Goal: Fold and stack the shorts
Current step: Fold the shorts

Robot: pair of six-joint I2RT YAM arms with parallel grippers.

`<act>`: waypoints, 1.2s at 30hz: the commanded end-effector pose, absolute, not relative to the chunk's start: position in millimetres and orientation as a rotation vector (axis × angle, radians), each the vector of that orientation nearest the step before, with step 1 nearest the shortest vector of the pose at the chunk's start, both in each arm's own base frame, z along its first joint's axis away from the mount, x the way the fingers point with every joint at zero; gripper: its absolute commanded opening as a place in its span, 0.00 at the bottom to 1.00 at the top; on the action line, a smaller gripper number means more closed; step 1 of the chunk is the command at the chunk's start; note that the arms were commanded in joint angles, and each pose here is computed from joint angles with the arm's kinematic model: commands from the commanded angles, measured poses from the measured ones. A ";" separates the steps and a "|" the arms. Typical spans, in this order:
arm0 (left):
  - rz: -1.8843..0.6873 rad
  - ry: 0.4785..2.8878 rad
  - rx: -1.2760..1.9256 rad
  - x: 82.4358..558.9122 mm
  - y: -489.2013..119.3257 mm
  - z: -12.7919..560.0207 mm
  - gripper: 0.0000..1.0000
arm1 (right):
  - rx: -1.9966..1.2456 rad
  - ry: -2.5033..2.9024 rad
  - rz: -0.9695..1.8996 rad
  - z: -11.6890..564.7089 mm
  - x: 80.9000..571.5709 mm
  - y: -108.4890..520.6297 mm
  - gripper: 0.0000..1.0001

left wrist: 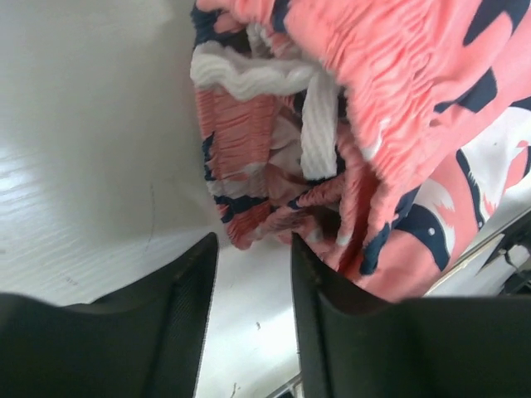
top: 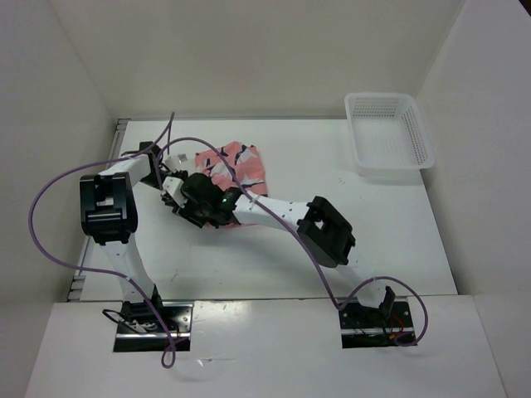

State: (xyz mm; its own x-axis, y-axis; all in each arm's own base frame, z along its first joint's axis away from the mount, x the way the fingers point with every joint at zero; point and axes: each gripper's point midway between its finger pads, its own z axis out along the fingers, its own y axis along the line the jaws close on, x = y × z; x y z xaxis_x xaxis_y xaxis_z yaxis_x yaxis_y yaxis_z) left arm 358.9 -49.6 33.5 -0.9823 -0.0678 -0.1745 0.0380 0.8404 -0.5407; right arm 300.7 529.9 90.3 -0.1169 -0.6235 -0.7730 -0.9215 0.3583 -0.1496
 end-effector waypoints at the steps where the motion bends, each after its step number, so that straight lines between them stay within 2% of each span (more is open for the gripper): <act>1: -0.774 2.809 -0.031 366.0 -37.2 58.6 0.50 | -1.339 1.714 0.582 171.0 281.4 527.6 0.48; 4: -0.735 2.816 -0.046 366.1 -29.8 72.2 0.54 | -1.299 1.714 0.561 188.6 280.1 513.8 0.48; 6: -0.672 2.805 -0.040 368.8 -23.7 85.3 0.55 | -1.269 1.724 0.480 194.1 295.3 488.0 0.44; 10: -0.604 2.761 -0.024 378.3 -17.0 111.7 0.60 | -1.201 1.761 0.441 205.8 307.7 446.0 0.26; 13: -0.605 2.678 0.010 398.1 -17.6 140.4 0.65 | -1.216 1.802 0.406 189.9 304.7 418.9 0.19; 14: -0.602 2.650 0.062 405.0 -28.7 150.9 0.66 | -1.243 1.840 0.391 167.1 299.5 411.2 0.17; 17: -0.597 2.632 0.131 419.9 -45.2 143.9 0.69 | -1.233 1.916 0.360 134.3 311.9 388.4 0.16; 22: -0.541 2.688 0.192 441.4 -61.5 99.9 0.73 | -1.142 2.034 0.290 97.3 351.8 350.1 0.16; 26: -0.477 2.728 0.198 447.5 -60.7 69.7 0.76 | -1.217 2.059 0.285 65.9 343.8 345.7 0.16; 29: -0.382 2.747 0.198 452.2 -54.2 46.3 0.68 | -1.235 2.089 0.276 41.2 343.6 345.5 0.17; 30: -0.353 2.727 0.196 458.4 -51.2 46.6 0.62 | -1.267 2.108 0.261 25.6 342.2 343.3 0.17; 31: -0.316 2.736 0.189 460.5 -46.5 39.4 0.51 | -1.297 2.115 0.247 18.1 340.6 340.5 0.17; 34: -0.253 2.698 0.182 473.4 -39.6 46.0 0.34 | -1.324 2.137 0.234 6.2 337.6 337.0 0.17; 36: -0.225 2.676 0.178 479.6 -36.5 47.1 0.32 | -1.357 2.143 0.229 -1.4 328.9 334.6 0.16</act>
